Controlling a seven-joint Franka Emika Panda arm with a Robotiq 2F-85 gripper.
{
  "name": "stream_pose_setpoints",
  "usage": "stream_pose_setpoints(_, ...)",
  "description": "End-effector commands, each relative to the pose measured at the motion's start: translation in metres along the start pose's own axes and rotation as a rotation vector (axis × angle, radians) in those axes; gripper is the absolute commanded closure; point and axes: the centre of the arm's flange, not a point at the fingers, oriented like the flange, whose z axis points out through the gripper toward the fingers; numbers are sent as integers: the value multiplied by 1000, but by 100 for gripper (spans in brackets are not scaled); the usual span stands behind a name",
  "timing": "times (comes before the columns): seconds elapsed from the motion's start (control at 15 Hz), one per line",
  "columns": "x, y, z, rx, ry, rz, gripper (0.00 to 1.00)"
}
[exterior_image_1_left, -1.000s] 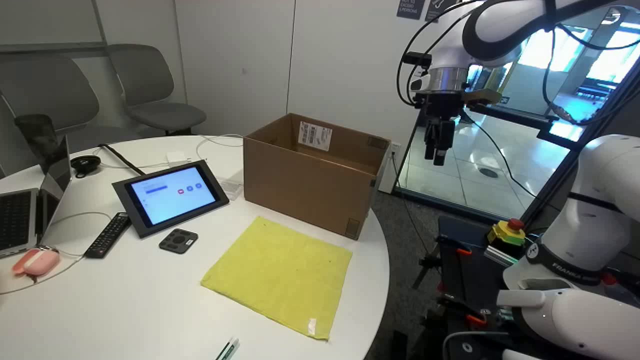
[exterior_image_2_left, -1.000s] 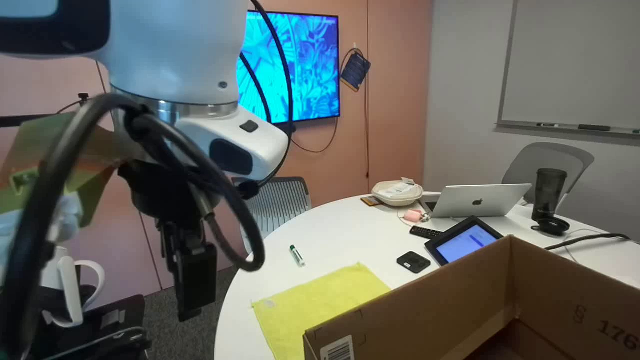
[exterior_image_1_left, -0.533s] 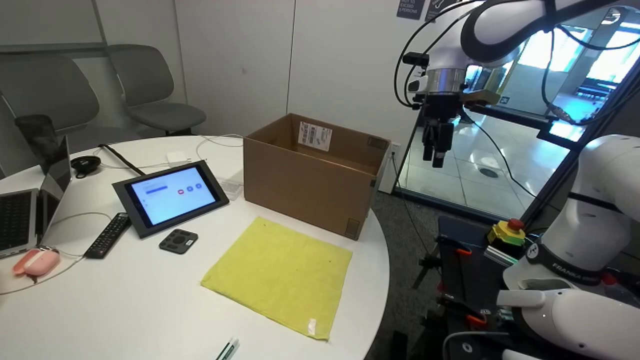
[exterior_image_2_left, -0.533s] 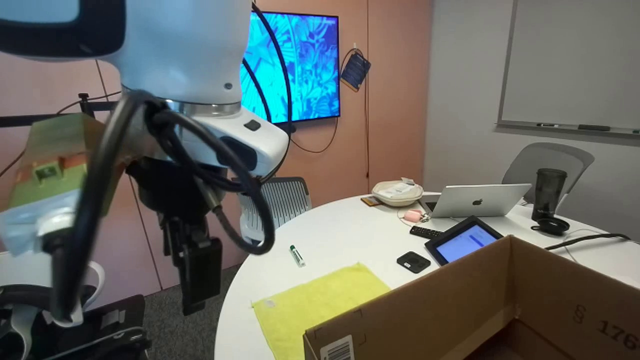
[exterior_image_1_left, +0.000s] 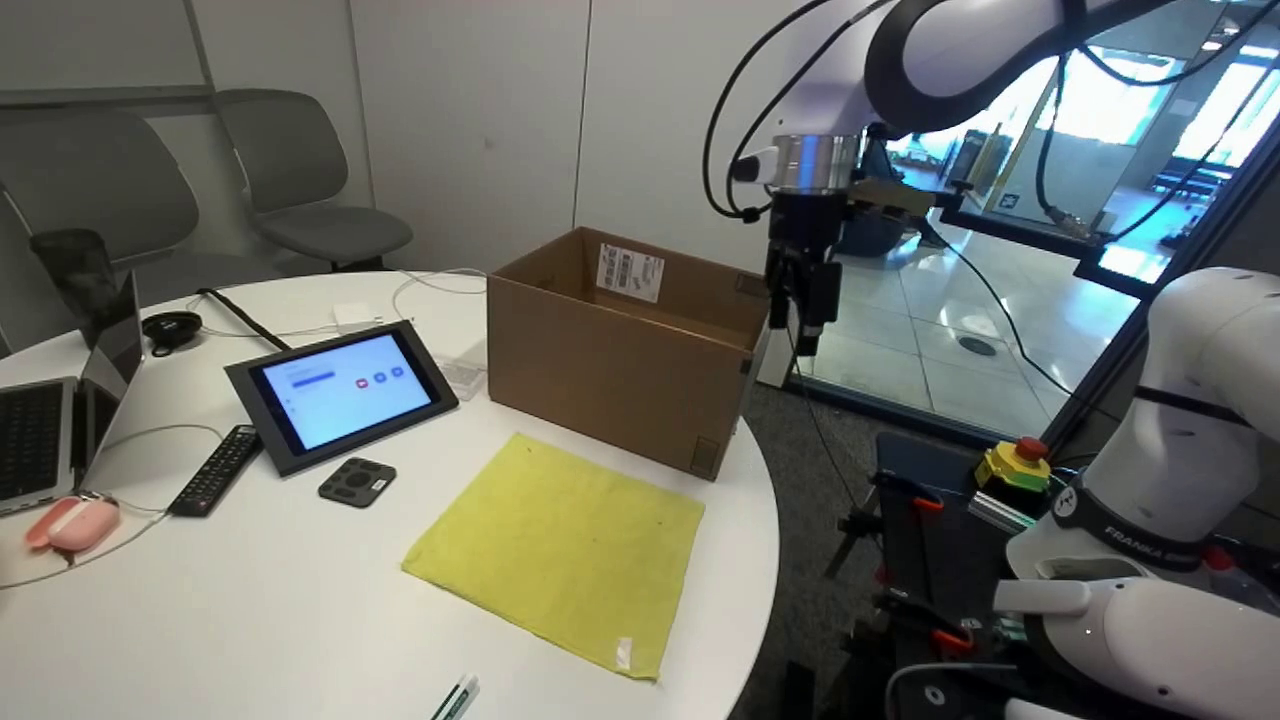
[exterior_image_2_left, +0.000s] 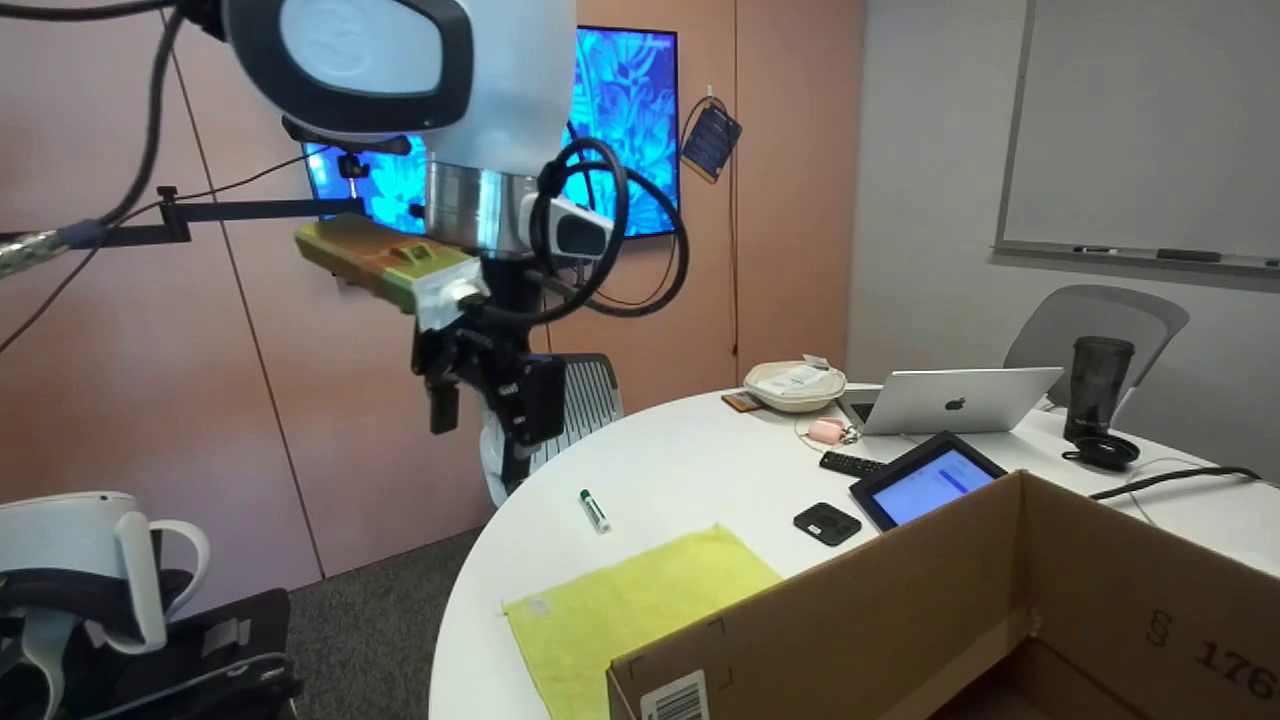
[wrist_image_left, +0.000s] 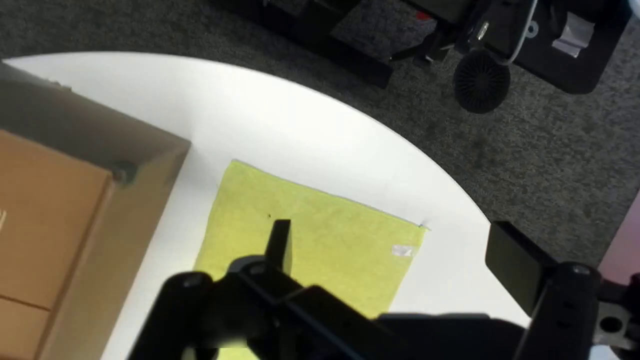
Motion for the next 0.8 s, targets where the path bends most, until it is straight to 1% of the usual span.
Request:
stream_pose_setpoints(0.0, 94, -23, 6, -15, 1, -102, 0)
stream_pose_setpoints(0.27, 177, -58, 32, -36, -10, -260, 0)
stream_pose_setpoints(0.4, 216, -69, 47, -43, -18, -328, 0)
stream_pose_setpoints(0.73, 303, -103, 93, -83, -42, -500, 0)
